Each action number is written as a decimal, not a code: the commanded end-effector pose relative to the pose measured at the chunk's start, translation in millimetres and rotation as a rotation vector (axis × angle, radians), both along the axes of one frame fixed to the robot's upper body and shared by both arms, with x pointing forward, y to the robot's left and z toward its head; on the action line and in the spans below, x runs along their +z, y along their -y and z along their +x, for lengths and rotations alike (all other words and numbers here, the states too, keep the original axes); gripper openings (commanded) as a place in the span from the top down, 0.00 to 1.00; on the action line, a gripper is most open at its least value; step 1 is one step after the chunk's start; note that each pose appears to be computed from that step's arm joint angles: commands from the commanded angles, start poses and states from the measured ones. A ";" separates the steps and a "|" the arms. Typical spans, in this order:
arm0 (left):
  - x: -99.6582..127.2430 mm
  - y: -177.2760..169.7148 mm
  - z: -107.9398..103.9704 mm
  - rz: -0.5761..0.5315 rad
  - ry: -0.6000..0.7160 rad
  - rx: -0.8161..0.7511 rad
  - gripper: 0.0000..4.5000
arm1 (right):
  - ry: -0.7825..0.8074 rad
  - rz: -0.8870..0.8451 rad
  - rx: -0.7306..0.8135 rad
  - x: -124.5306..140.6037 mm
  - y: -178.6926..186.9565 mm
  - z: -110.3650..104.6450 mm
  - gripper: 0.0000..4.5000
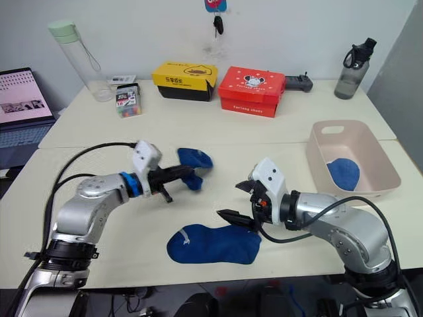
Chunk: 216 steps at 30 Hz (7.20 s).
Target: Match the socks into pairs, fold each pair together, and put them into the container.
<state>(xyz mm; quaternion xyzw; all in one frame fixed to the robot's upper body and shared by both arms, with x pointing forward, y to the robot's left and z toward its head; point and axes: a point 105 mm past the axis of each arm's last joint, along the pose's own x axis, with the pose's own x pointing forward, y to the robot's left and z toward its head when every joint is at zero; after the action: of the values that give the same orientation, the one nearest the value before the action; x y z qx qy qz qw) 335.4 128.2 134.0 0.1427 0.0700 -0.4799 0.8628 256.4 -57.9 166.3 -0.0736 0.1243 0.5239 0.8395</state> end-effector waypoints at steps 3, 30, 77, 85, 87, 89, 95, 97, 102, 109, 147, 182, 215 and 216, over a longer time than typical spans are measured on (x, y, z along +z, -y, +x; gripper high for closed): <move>-6.0 30.6 -5.6 0.105 0.086 -0.168 0.99 | 0.056 0.011 -0.011 11.1 5.1 -0.7 0.00; 23.1 -36.9 2.0 -0.035 -0.022 0.053 0.01 | 0.099 -0.037 -0.010 7.1 8.3 -2.2 0.00; 102.5 -92.6 -5.5 -0.561 -0.089 0.380 0.99 | 0.127 -0.028 0.048 14.2 -0.8 -3.7 0.00; 119.2 -91.1 -10.8 -0.323 -0.031 0.375 0.99 | 0.120 -0.027 0.067 12.3 -3.1 0.9 0.00; 92.1 -69.2 -8.5 -0.272 -0.112 0.328 0.99 | 0.124 -0.034 0.059 11.8 -1.8 3.3 0.00; 67.5 -48.2 -8.1 -0.246 -0.177 0.280 0.99 | 0.128 -0.045 0.049 10.9 0.0 5.0 0.00; 15.3 21.5 -11.4 -0.188 -0.290 0.086 0.99 | 0.129 -0.114 -0.019 5.9 20.7 8.1 0.00; 8.4 45.3 -12.7 -0.167 -0.300 0.014 0.99 | 0.132 -0.143 -0.056 4.9 29.8 10.9 0.00; 1.3 81.8 0.0 -0.149 -0.257 -0.032 0.99 | 0.133 -0.189 -0.147 3.6 48.9 16.7 0.00; 15.7 98.9 -3.1 -0.175 -0.268 -0.115 0.73 | 0.124 -0.201 -0.175 2.3 55.5 15.1 0.00; -44.9 8.5 15.8 -0.054 -0.323 0.156 0.88 | 0.053 -0.212 -0.506 -61.6 55.6 80.4 0.67; -20.8 -40.4 -108.5 -0.094 -0.530 0.013 1.00 | -0.173 -0.005 -0.121 -41.1 13.0 -39.4 0.99; -46.7 -41.2 -113.9 -0.100 -0.551 0.104 1.00 | -0.279 -0.013 -0.207 -72.2 24.1 -32.6 0.99; -46.9 -40.3 -113.8 -0.101 -0.544 0.098 1.00 | -0.283 -0.020 -0.203 -73.7 24.0 -33.4 0.99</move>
<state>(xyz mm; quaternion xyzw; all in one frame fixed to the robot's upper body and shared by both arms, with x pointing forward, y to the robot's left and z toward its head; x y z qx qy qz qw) 221.6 171.1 84.4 -0.0454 0.2962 -0.4520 0.8402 224.5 -84.9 88.3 0.0130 0.2658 0.4316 0.8619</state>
